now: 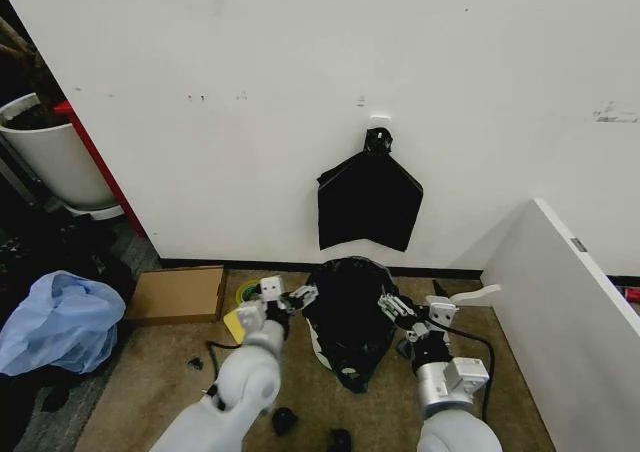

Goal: Place the garbage bag over the trash bin.

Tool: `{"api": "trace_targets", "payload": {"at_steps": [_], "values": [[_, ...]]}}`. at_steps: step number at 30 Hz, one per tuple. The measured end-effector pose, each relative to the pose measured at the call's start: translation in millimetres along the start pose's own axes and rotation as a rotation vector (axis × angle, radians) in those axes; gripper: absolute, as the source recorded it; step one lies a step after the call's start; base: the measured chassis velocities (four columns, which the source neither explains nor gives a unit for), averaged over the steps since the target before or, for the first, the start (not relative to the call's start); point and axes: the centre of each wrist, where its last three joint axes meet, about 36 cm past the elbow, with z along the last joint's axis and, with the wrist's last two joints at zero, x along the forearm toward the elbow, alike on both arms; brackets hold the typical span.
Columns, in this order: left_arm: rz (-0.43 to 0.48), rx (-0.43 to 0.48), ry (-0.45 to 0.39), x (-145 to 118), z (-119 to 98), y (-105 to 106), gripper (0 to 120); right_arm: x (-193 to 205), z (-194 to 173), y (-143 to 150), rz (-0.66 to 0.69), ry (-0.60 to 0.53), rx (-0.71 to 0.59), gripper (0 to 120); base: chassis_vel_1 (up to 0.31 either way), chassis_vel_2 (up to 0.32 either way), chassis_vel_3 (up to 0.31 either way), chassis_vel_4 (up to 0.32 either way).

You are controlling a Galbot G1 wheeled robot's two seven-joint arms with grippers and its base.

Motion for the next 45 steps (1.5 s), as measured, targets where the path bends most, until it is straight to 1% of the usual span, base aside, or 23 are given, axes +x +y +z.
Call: {"api": "trace_targets", "payload": {"at_steps": [1, 2, 4, 7, 8, 9, 10, 14, 16, 19, 22, 24, 29, 36, 39, 45], "values": [[0.000, 0.000, 0.000, 0.0, 0.0, 0.0, 100, 0.0, 0.0, 0.0, 0.000, 0.000, 0.000, 100, 0.000, 0.000, 0.000, 0.000], [0.003, -0.022, -0.029, 8.9, 2.4, 2.1, 100, 2.2, 3.2, -3.5, -0.002, -0.013, 0.001, 100, 0.000, 0.000, 0.000, 0.000], [0.020, -0.056, -0.097, 39.4, 9.5, 2.4, 100, 9.3, 14.5, -16.4, -0.007, -0.053, 0.020, 100, 0.000, 0.000, 0.000, 0.000], [0.031, -0.075, -0.142, 73.0, 16.8, -0.8, 100, 15.2, 25.4, -33.1, -0.005, -0.097, 0.055, 100, 0.000, 0.000, 0.000, 0.000], [0.031, -0.075, -0.142, 73.0, 16.8, -0.8, 100, 15.2, 25.4, -33.1, -0.005, -0.097, 0.055, 100, 0.000, 0.000, 0.000, 0.000], [0.032, -0.094, -0.159, 83.3, 18.8, 0.0, 100, 18.4, 27.7, -38.9, -0.002, -0.104, 0.067, 100, 0.000, 0.000, 0.000, 0.000], [0.020, -0.156, -0.219, 112.1, 23.4, 4.4, 100, 30.1, 30.8, -54.3, 0.012, -0.114, 0.103, 100, 0.000, 0.000, 0.000, 0.000], [-0.015, -0.201, -0.289, 138.6, 25.8, 12.1, 100, 55.5, 31.7, -71.7, 0.022, -0.124, 0.140, 100, 0.000, 0.000, 0.000, 0.000], [-0.026, -0.205, -0.298, 142.3, 25.5, 14.5, 100, 59.7, 31.5, -74.1, 0.022, -0.125, 0.148, 100, 0.000, 0.000, 0.000, 0.000], [-0.064, -0.217, -0.328, 154.7, 23.3, 23.1, 100, 71.5, 29.4, -79.1, 0.019, -0.121, 0.179, 100, 0.000, 0.000, 0.000, 0.000], [-0.086, -0.221, -0.331, 166.5, 24.0, 26.9, 100, 80.0, 28.1, -77.5, 0.006, -0.115, 0.209, 100, 0.000, 0.000, 0.000, 0.000], [-0.088, -0.223, -0.333, 168.4, 24.7, 27.1, 100, 81.4, 27.6, -75.3, 0.002, -0.116, 0.212, 100, 0.000, 0.000, 0.000, 0.000], [-0.062, -0.254, -0.362, 168.7, 29.6, 26.0, 100, 82.4, 25.8, -67.1, -0.001, -0.115, 0.203, 100, 0.000, 0.000, 0.000, 0.000], [-0.043, -0.257, -0.371, 165.3, 33.3, 18.0, 100, 82.8, 25.3, -58.9, -0.006, -0.117, 0.192, 100, 0.000, 0.000, 0.000, 0.000], [-0.042, -0.259, -0.370, 165.0, 36.7, 15.9, 100, 82.7, 24.7, -56.4, -0.007, -0.119, 0.192, 100, 0.000, 0.000, 0.000, 0.000], [-0.053, -0.254, -0.373, 164.1, 36.5, 16.2, 100, 82.8, 24.1, -56.1, -0.004, -0.118, 0.193, 100, 0.000, 0.000, 0.000, 0.000]]}}
